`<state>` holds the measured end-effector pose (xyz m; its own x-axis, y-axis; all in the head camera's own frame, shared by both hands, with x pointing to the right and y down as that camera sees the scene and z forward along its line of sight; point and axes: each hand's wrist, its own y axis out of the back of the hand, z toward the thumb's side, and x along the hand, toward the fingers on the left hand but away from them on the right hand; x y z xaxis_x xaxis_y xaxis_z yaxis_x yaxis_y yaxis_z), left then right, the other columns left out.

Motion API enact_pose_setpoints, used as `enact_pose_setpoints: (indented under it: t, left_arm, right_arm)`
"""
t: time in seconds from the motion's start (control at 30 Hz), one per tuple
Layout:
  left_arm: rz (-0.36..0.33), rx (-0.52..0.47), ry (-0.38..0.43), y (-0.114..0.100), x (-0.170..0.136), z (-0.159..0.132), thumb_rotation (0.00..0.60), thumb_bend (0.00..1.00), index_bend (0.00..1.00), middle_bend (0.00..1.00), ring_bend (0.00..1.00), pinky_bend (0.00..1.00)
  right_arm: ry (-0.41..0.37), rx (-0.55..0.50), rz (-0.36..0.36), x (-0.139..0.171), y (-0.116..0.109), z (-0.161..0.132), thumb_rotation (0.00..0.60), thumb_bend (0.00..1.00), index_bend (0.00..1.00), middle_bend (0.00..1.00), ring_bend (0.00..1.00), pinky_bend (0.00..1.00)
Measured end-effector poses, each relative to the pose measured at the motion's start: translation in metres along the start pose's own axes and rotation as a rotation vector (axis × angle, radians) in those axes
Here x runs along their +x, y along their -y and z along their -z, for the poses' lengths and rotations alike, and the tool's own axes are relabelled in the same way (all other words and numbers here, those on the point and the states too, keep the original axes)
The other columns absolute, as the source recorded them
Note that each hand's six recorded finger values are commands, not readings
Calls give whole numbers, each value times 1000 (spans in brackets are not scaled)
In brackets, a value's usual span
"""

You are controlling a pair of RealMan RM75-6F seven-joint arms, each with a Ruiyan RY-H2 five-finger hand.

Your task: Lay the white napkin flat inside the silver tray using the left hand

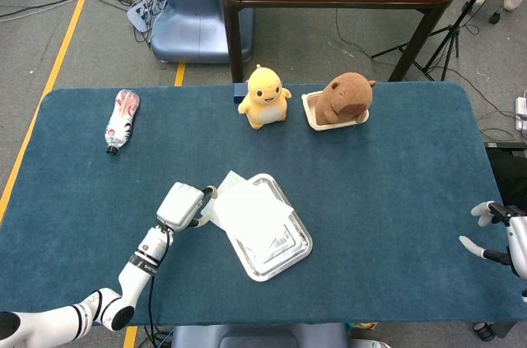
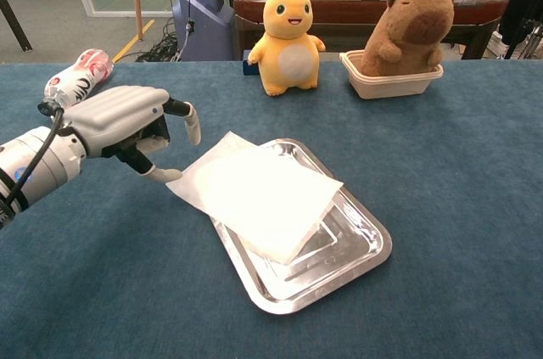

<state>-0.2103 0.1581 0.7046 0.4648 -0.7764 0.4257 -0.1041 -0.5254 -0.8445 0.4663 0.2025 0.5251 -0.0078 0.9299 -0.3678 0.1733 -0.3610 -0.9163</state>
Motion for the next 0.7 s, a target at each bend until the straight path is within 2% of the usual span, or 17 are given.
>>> enact_pose_setpoints:
  t: [0.07,0.17,0.27,0.47,0.7]
  left_arm:
    - [12,-2,14,-2,-3,-5,600,596,429,1000,980,996]
    - [37,-5,29,-5,-7,-12,600,758,379,1000,988,999]
    - [77,-2,31,-5,-11,-18,600,867,319,1000,996,1000]
    - [189,5,16,-2,-20,-27,600,988,267,1000,1000,1000]
    - [287,38,4,2,-24,-32,600,1000,223,1000,999,1000]
  right_arm:
    - [1,1,0,0,0,0,600,12,474,580,499,698]
    - [2,2,-1,0,0,0,600,13,474,580,499,698]
    - [1,2,-1,0,0,0,600,12,474,580,499,698]
    - [2,2,2,1,-1,0,600,12,474,580,499,698]
    - [6,-1,8,1,-3,2,600,12,474,580,499,698]
